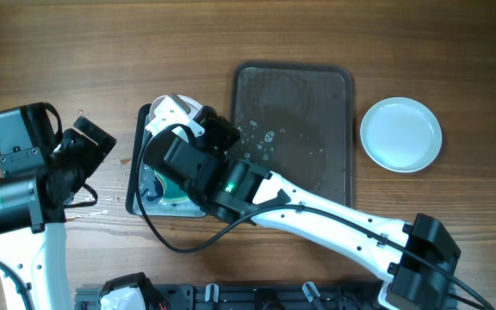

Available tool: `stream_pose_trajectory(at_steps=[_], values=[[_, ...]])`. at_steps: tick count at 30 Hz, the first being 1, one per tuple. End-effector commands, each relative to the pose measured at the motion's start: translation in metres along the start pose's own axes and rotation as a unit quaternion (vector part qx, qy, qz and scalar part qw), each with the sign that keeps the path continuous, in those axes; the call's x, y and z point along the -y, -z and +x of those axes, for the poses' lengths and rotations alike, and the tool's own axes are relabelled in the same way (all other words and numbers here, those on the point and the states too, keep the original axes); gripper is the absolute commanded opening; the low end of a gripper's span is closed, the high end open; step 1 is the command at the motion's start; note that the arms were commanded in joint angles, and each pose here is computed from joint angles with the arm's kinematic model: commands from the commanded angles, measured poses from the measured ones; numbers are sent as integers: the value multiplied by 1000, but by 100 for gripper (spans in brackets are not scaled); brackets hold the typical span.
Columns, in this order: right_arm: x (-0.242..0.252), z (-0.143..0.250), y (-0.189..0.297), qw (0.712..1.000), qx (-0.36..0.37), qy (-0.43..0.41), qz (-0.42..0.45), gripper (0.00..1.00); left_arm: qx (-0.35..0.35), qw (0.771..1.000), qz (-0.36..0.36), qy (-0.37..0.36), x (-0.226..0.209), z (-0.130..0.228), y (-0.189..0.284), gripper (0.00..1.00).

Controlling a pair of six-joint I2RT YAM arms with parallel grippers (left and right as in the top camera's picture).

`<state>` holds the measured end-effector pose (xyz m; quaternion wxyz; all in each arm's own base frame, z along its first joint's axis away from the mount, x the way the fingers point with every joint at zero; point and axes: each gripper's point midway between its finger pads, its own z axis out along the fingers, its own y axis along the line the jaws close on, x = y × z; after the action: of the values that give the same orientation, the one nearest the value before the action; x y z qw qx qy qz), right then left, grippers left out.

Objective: Clean dirty plates on tray and stack at the side
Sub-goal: 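Lift the plate with the right gripper and tilt it over the basin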

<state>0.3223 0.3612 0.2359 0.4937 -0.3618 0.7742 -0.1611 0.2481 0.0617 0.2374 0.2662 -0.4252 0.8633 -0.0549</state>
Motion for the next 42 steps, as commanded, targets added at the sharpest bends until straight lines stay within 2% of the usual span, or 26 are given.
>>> stream_pose_trajectory(at_steps=[1,6,8,14,35,39,41,42], values=[[0,-4,0,1000,6,2,8,4,5,1000,10,2,3,-3,5,100],[50,-18,26,982,19,-20,187,4,5,1000,10,2,3,-3,5,100],[49,-28,42,977,31,-9,209,4,5,1000,10,2,3,-3,5,100],[26,-43,65,980,62,3,191,4,5,1000,10,2,3,-3,5,100],[26,-43,65,979,58,21,193,4,5,1000,9,2,3,-3,5,100],[39,-33,41,980,53,-62,181,4,5,1000,10,2,3,-3,5,100],[33,-19,13,987,37,-109,117,4,5,1000,10,2,3,-3,5,100],[19,-6,-6,989,13,-140,45,4,5,1000,10,2,3,-3,5,100]])
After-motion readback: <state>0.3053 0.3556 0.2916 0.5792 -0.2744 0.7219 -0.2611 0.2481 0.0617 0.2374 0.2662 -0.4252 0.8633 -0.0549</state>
